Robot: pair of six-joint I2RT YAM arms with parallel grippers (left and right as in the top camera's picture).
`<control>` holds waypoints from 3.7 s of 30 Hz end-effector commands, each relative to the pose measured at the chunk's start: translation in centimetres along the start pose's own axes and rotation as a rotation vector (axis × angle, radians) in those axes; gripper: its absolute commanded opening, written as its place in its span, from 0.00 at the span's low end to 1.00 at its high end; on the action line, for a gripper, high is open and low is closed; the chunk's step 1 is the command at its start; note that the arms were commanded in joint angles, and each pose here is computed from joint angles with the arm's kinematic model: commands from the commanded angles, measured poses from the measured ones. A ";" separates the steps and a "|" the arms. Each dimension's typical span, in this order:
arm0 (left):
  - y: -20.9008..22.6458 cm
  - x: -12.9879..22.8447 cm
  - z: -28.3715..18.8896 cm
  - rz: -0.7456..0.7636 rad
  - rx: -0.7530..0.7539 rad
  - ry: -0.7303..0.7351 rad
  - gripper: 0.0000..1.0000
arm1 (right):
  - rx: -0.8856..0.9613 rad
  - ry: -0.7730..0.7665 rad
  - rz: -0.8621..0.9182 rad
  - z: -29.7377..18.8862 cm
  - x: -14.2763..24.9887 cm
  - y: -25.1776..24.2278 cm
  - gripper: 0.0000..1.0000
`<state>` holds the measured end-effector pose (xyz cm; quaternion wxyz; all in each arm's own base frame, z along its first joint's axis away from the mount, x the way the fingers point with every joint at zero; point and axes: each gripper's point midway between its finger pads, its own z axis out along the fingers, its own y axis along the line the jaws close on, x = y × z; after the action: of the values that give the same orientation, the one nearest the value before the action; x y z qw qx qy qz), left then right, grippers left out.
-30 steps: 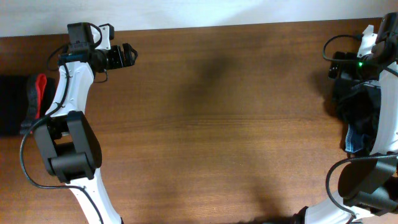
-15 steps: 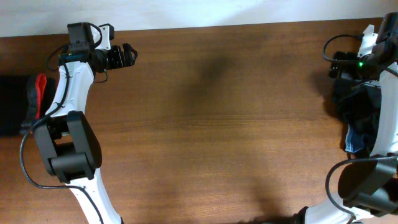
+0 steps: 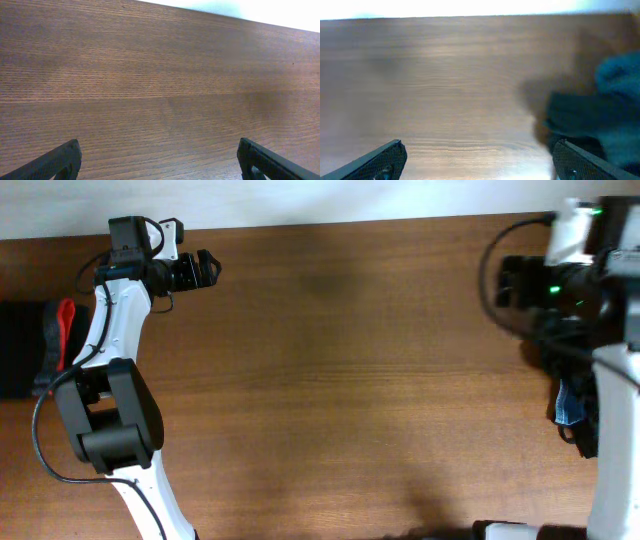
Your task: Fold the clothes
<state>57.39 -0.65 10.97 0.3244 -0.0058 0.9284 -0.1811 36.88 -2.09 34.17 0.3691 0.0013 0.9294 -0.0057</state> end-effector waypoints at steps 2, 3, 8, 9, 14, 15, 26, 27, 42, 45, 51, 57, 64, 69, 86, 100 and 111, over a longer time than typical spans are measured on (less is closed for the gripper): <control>-0.7 -1.3 -1.9 0.010 -0.006 -0.039 0.99 | -0.085 -0.095 -0.093 -4.0 -0.4 4.6 0.99; -0.7 -1.3 -1.9 0.010 -0.006 -0.039 1.00 | -0.106 -0.115 -0.113 -4.9 -0.4 5.5 0.99; -0.7 -1.3 -1.9 0.010 -0.006 -0.039 1.00 | -0.176 -0.181 -0.174 -7.9 -0.2 8.3 0.99; -0.7 -1.3 -1.9 0.010 -0.006 -0.039 0.99 | -0.187 -0.191 -0.184 -8.4 -0.1 8.7 0.99; -0.7 -1.3 -1.9 0.010 -0.006 -0.039 1.00 | -0.163 -0.213 -0.190 -9.2 -0.1 8.5 0.99; -0.7 -1.3 -1.9 0.010 -0.006 -0.039 1.00 | -0.164 -0.213 -0.190 -9.2 -0.1 8.5 0.99; -0.7 -1.3 -1.9 0.010 -0.006 -0.039 0.99 | -0.165 -0.227 -0.189 -9.8 -0.1 8.4 0.99; -0.7 -1.3 -1.9 0.010 -0.006 -0.039 0.99 | -0.165 -0.231 -0.189 -10.0 -0.1 8.4 0.99; 0.0 -2.2 -2.0 0.021 -0.046 -0.074 0.99 | -0.164 -0.212 -0.190 -9.2 -0.1 8.5 0.99; 3.1 -2.7 -3.3 0.050 -0.180 -0.090 0.99 | -0.164 -0.214 -0.190 -9.3 -0.1 8.5 0.99; 11.2 -2.5 -8.4 0.004 -0.435 -0.083 0.31 | -0.164 -0.202 -0.191 -8.8 -0.1 8.6 0.99; 20.9 0.4 -15.6 -0.142 -0.732 -0.038 0.01 | -0.163 -0.185 -0.193 -8.3 0.0 8.7 0.99; 27.4 3.9 -20.5 -0.290 -0.759 -0.028 0.00 | -0.162 -0.164 -0.195 -7.4 0.0 8.8 0.99; 30.3 6.2 -22.1 -0.352 -0.735 -0.021 0.00 | -0.160 -0.126 -0.197 -5.8 0.0 9.0 0.99; 34.1 11.0 -15.1 -0.277 -0.586 0.086 0.00 | -0.157 -0.079 -0.200 -3.9 0.2 9.3 0.99; 34.7 12.6 -9.3 -0.238 -0.552 0.116 0.00 | -0.155 -0.048 -0.203 -2.6 0.4 9.4 0.99; 31.5 9.7 -3.0 -0.101 -0.512 0.063 0.01 | -0.153 -0.004 -0.206 -0.8 0.7 9.7 0.99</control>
<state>50.30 32.66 1.42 0.3040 -0.1635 0.9348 0.0832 35.63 7.60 34.73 0.3738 -0.1228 0.9187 0.0343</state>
